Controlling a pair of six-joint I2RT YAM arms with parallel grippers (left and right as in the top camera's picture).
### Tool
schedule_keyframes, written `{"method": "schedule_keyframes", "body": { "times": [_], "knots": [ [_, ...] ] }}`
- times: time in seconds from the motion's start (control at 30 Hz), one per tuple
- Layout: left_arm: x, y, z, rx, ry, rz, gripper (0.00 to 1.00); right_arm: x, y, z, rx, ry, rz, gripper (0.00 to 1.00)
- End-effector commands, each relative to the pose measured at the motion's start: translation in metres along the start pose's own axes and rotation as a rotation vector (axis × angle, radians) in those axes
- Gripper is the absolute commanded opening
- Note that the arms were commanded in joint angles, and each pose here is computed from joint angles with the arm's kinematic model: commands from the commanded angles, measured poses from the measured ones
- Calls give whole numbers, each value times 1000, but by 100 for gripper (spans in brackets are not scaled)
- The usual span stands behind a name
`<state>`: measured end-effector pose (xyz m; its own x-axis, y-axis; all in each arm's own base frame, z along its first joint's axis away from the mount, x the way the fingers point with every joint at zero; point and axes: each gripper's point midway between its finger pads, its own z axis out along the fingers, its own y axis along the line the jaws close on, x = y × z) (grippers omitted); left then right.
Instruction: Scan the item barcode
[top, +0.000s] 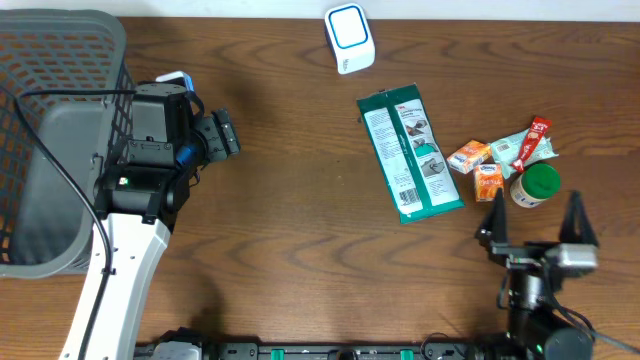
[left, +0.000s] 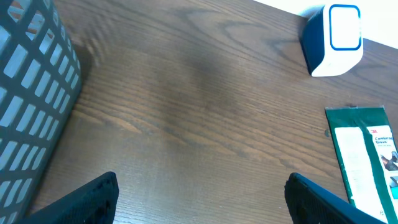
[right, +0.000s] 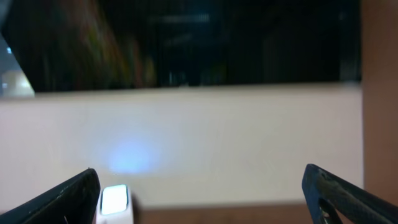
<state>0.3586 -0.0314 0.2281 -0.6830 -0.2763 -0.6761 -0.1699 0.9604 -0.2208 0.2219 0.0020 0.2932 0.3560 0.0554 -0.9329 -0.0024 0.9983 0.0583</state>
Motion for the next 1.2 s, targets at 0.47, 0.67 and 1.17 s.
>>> {"method": "schedule_keyframes", "body": {
  "times": [0.47, 0.67, 1.17],
  "knots": [
    [-3, 3, 0, -17, -7, 0, 86, 139, 11, -27, -53, 456, 138, 99],
    [-3, 3, 0, -17, -7, 0, 86, 139, 11, -27, -52, 456, 138, 99],
    [-3, 3, 0, -17, -7, 0, 86, 139, 11, -27, -52, 456, 138, 99]
  ]
}}
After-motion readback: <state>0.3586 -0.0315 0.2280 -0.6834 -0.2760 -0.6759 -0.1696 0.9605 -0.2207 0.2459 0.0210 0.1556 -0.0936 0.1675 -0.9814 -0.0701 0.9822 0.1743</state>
